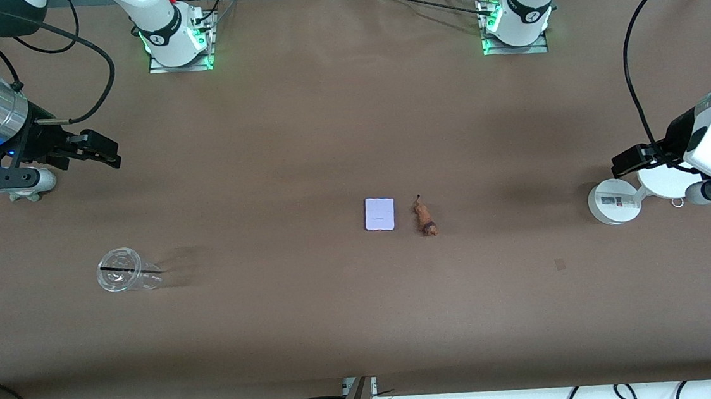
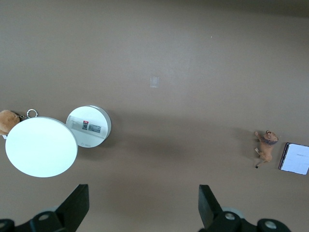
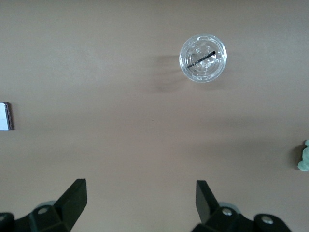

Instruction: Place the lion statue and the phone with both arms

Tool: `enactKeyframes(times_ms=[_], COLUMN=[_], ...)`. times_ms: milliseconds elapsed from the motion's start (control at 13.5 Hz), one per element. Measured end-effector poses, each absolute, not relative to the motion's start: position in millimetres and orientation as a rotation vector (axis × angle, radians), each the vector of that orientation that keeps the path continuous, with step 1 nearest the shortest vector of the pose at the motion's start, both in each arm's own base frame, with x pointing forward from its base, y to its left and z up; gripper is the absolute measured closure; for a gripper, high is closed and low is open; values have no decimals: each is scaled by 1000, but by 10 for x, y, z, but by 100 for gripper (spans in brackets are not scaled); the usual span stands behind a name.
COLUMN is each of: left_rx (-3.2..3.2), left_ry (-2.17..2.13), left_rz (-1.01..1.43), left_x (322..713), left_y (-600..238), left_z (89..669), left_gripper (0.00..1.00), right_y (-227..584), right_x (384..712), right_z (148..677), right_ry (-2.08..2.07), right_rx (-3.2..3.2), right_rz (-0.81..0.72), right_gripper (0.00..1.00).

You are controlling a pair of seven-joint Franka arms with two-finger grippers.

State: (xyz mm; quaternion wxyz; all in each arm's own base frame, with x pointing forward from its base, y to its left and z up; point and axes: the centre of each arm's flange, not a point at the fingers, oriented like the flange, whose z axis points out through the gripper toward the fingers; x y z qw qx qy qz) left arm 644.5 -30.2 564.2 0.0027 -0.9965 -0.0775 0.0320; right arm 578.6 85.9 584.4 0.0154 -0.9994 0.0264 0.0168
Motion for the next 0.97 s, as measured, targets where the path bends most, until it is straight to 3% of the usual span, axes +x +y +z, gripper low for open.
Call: enactKeyframes(times_ms=[965], left_rx=[-3125], left_ry=[-243], left_rz=[100], left_x=[6445], left_y=[-301], left_z=[5643], left_gripper=[0], right_y=[908], right_x=[5789], right_z=[5821], right_ry=[61], right_rx=[-3132], right_rz=[51], right_gripper=[0])
